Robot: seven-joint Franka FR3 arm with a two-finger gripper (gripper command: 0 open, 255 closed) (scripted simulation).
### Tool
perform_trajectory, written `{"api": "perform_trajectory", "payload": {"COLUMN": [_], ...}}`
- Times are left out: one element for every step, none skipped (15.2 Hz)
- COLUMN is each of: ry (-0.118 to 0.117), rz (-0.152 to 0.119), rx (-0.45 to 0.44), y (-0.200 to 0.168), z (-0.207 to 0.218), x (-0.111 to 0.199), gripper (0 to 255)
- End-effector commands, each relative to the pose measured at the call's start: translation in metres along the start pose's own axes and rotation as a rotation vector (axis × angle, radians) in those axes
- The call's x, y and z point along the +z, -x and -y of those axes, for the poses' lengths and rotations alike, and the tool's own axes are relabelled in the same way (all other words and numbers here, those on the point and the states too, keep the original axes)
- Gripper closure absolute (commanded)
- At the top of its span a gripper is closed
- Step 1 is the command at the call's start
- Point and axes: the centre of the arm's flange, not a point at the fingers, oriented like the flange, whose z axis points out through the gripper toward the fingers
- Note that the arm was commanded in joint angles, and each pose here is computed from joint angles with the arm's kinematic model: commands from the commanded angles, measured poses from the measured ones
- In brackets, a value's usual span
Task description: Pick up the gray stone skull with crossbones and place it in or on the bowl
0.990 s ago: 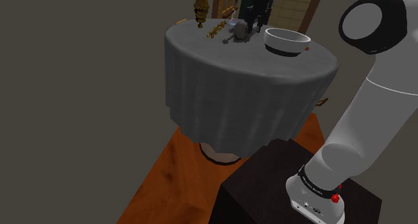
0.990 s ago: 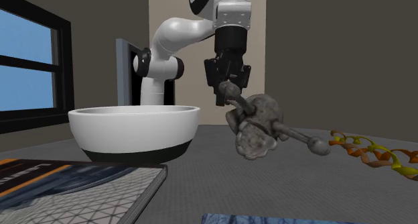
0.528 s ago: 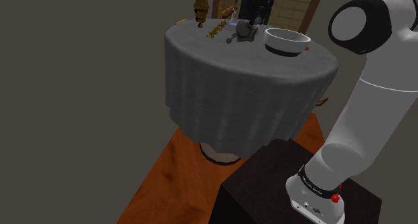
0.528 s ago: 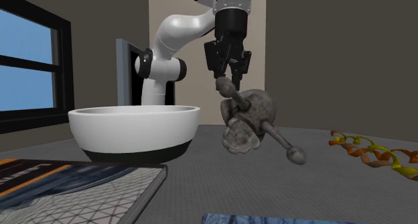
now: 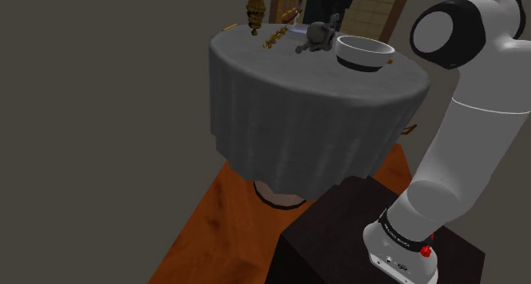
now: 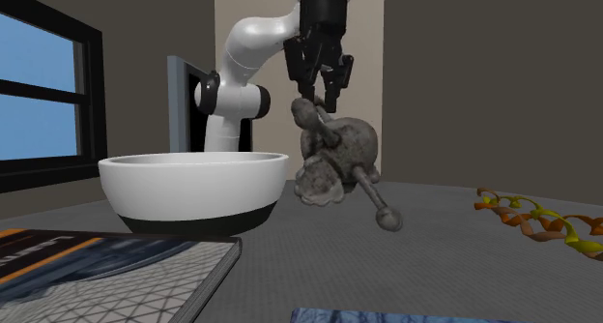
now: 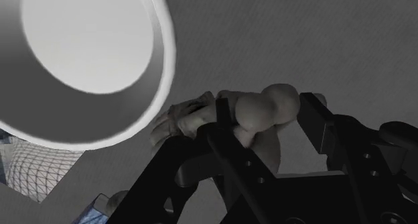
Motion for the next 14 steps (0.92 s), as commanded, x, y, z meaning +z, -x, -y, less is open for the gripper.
{"api": "perform_trajectory", "payload": {"ry": [0.000, 0.000, 0.000, 0.000, 0.000, 0.000, 0.000, 0.000, 0.000, 0.000, 0.000, 0.000, 0.000, 0.000], "rz": [-0.001, -0.001, -0.001, -0.001, -0.001, -0.001, -0.001, -0.001, -0.001, -0.001, -0.001, -0.001, -0.001, -0.001], "rx": [0.000, 0.000, 0.000, 0.000, 0.000, 0.000, 0.000, 0.000, 0.000, 0.000, 0.000, 0.000, 0.000, 0.000], "y": [0.016, 0.024, 0.033, 0.042, 0.050, 0.059, 0.067, 0.076, 0.084, 0.093, 0.101, 0.110, 0.118, 0.127], "z": [-0.016, -0.026, -0.036, -0.046, -0.055, -0.065, -0.075, -0.085, -0.095, -0.104, -0.114, -0.124, -0.134, -0.144], "x": [0.003, 0.006, 0.008, 0.010, 0.013, 0.015, 0.017, 0.020, 0.022, 0.025, 0.027, 0.029, 0.032, 0.034], "gripper": [255, 255, 255, 255, 255, 255, 255, 255, 255, 255, 255, 255, 255, 255]}}
